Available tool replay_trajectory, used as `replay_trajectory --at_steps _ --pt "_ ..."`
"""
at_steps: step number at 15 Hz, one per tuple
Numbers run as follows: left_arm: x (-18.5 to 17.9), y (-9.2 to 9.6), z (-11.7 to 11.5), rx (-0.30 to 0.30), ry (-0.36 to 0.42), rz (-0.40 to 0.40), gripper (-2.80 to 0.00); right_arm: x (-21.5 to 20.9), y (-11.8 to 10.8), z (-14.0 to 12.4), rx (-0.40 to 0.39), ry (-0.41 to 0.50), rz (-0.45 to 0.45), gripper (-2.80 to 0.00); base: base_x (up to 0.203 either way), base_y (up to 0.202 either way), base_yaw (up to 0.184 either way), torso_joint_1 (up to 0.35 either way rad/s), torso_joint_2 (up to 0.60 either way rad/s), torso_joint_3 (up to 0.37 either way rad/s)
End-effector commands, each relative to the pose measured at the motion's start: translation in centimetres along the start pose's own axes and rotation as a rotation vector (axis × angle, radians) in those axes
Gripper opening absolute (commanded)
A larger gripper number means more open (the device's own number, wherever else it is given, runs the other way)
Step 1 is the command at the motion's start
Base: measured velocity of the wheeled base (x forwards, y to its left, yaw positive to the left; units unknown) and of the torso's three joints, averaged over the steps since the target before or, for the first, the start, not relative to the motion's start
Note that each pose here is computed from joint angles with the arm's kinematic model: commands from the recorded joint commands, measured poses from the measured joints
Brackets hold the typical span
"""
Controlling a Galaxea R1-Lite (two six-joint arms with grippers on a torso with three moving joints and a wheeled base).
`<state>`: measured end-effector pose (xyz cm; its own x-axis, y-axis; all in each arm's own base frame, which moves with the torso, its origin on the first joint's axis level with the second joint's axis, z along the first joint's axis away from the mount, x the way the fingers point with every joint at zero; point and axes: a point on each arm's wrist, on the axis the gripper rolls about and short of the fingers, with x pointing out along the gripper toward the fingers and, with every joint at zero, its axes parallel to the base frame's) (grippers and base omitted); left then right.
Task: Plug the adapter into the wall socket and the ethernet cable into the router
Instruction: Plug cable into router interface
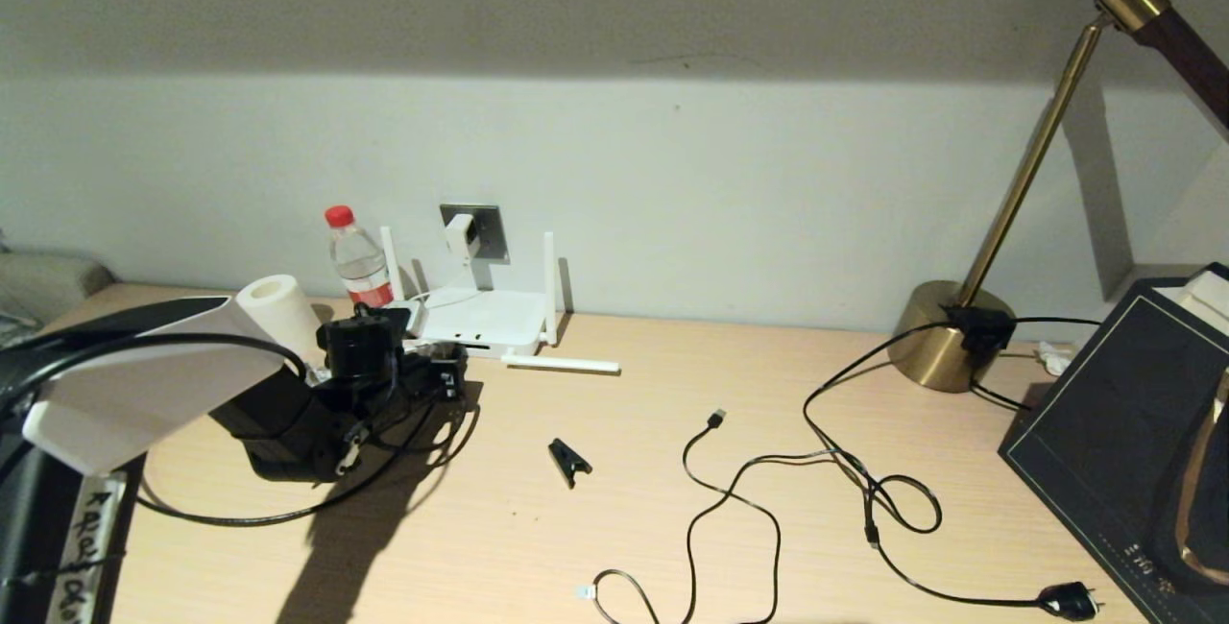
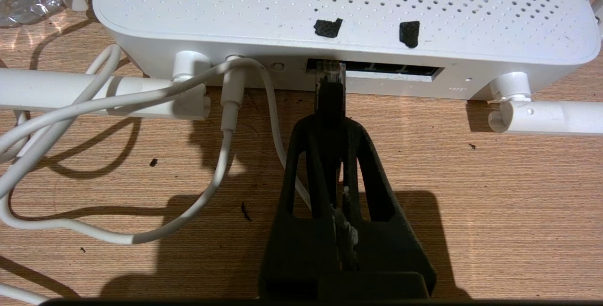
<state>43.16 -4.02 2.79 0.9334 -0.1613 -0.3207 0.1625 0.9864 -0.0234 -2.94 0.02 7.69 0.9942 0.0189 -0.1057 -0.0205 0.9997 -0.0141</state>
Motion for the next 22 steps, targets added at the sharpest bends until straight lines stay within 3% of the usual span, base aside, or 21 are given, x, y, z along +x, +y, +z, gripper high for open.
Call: replay_trajectory --at_steps 1,22 --pt "0.00 0.00 0.07 0.000 -0.007 0.000 -2.80 0.01 0.00 -0.02 -0.001 0.003 0.001 -2.80 0.000 0.000 0.000 0.000 0.00 0.000" --pt "0.01 0.20 0.01 -0.001 -0.005 0.004 -2.80 0.01 0.00 -0.02 -0.001 0.003 0.000 -2.80 0.000 0.000 0.000 0.000 0.00 0.000"
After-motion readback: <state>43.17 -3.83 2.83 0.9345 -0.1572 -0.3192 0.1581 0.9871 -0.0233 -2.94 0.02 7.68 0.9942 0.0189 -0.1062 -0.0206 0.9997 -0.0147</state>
